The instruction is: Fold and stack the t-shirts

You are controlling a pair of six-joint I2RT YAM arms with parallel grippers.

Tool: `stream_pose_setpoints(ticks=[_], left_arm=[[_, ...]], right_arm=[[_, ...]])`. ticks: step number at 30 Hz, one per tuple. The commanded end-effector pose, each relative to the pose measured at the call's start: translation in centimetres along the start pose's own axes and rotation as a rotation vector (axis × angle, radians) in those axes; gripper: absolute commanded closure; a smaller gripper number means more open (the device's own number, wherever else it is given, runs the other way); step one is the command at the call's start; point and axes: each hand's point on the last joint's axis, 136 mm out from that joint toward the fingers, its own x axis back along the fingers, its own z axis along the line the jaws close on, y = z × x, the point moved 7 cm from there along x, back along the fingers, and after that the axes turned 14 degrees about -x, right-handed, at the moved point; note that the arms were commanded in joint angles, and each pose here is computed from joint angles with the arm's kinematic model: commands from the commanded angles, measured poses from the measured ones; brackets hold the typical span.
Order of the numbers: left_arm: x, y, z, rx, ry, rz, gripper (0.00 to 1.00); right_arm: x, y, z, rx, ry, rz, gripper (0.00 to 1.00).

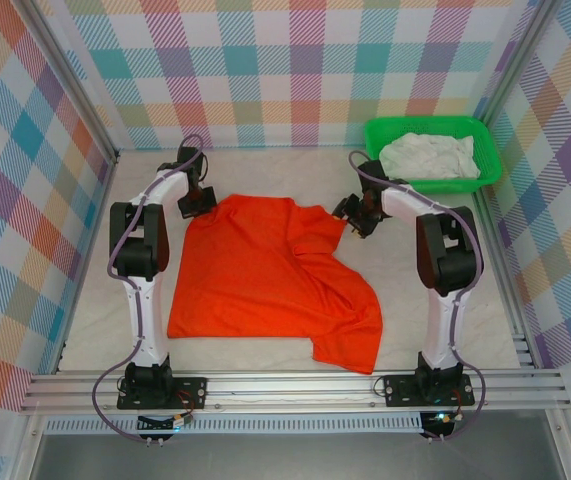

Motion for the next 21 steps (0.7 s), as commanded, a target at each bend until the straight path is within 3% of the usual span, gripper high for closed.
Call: stream_pose_setpoints(ticks=[1,7,21], left_arm=[[-1.4,-2.0,0.2,0.001,-0.018,0.085,1.00],[-1.5,-2.1,0.2,0.002,-0.017,0.084,1.00],[-1.5,-2.0,0.2,0.001,-0.018,0.084,1.00]], right_arm=[[-0.8,0.8,0.7,-0.050,0.028,0.001,0.42],[-2.3,1.1,0.6,-0.074,0.023,0.020,0.56],[-3.2,1.1,0.8,-0.101,0.032,0.045,0.79]])
